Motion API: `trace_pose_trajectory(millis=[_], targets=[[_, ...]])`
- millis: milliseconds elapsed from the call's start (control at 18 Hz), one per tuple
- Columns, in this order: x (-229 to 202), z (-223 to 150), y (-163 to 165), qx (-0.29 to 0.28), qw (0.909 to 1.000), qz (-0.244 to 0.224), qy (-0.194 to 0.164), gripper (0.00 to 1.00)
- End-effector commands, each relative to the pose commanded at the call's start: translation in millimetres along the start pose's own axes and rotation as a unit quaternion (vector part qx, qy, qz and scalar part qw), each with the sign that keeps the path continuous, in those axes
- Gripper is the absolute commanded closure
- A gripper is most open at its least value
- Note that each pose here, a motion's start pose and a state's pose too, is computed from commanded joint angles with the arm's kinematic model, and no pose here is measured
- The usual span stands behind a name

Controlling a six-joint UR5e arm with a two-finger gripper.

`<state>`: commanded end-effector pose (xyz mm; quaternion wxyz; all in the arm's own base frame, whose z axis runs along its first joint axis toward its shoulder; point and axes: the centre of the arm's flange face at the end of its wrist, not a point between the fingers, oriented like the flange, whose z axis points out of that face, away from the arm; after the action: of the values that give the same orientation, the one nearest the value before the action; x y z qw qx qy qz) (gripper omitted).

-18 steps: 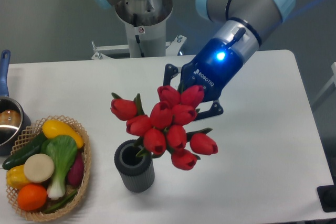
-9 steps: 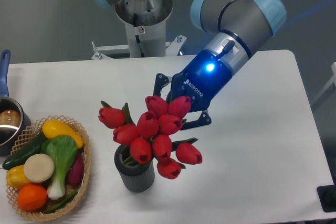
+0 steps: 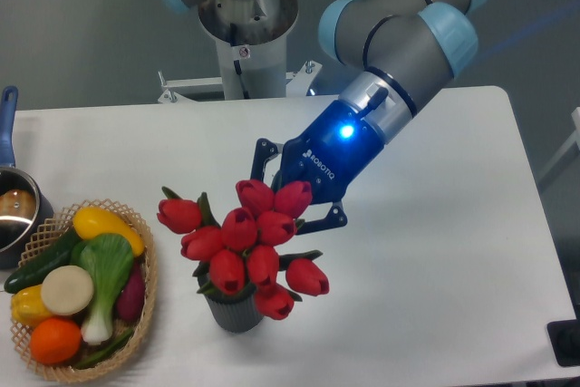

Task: Insert the flowers into the vase
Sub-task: 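Lower the tulip stems into the grey vase opening, then push the tulips further down into the vase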

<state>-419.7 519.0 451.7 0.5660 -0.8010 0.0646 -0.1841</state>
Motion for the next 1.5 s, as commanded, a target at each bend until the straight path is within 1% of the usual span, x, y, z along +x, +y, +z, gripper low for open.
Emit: trace_pose_trajectory(millis=[111, 333, 444, 667, 889, 1111, 1333, 1500], targets=[[-4.4, 4.1, 6.3, -0.008, 1.0, -0.004, -0.003, 0.89], [-15.6, 18.5, 25.4, -0.026, 0.9995, -0.017, -0.004, 0.86], [-16.2, 21.3, 28.9, -0.031, 0.9993, -0.019, -0.005, 0.85], [-13.4, 24.1, 39.0, -0.035, 0.9992, -0.021, -0.002, 0.85], [0.7, 28.0, 55.7, -0.04, 0.9986, -0.034, 0.005, 0.83], [4.4, 31.4, 68.9, -0.043, 0.9985, -0.032, 0.01, 0.81], [9.0, 44.3, 79.2, -0.063, 0.9974, -0.035, 0.011, 0.81], [10.1, 47.3, 90.3, -0.07, 0.9968, -0.037, 0.012, 0.79]])
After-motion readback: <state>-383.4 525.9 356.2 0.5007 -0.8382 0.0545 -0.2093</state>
